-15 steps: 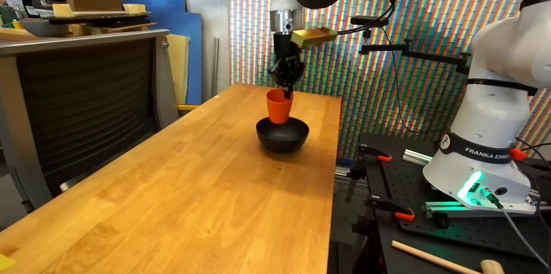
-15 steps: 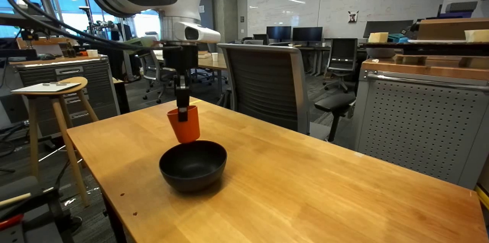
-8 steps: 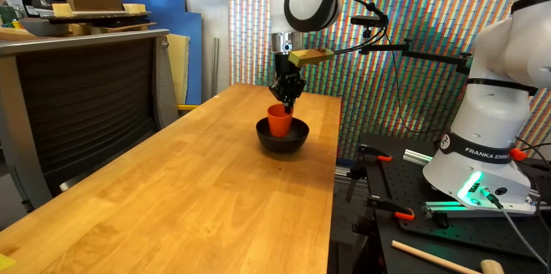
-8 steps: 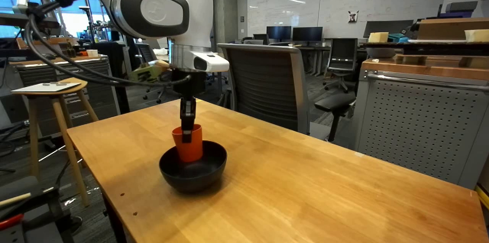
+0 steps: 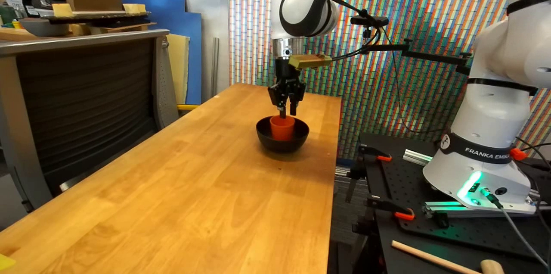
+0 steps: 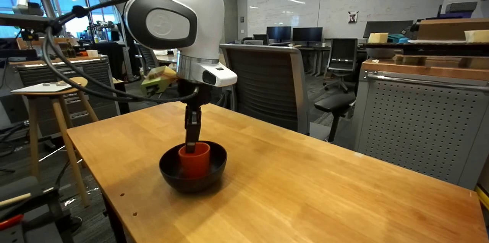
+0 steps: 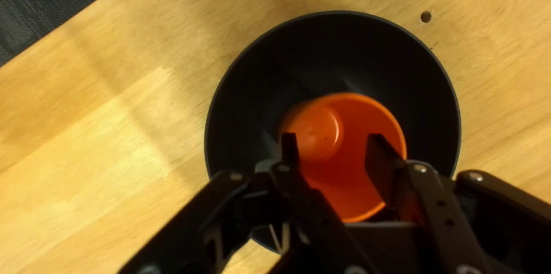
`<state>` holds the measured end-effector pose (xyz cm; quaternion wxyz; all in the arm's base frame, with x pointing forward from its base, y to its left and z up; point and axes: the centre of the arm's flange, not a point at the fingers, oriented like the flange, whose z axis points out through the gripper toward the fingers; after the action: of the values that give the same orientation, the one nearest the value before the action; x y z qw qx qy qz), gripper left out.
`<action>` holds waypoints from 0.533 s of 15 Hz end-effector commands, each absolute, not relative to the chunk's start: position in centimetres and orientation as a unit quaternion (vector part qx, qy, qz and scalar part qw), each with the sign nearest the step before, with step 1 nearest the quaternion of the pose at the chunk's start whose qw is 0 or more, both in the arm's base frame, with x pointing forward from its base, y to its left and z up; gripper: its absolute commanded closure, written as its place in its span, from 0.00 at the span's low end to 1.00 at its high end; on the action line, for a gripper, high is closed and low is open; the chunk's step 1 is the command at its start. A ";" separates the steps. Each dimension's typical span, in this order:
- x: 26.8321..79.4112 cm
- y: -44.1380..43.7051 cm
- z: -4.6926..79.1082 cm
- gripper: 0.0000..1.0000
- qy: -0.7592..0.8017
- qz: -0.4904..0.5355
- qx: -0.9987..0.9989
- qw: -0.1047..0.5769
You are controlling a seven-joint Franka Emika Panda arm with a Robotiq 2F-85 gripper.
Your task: Place the orange cup inside the black bowl
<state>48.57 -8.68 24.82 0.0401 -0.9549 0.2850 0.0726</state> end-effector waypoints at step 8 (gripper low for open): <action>44.5 -5.9 34.2 0.00 0.148 0.100 -0.983 0.042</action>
<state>47.80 -7.29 28.90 0.0350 -0.9729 0.2159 0.0748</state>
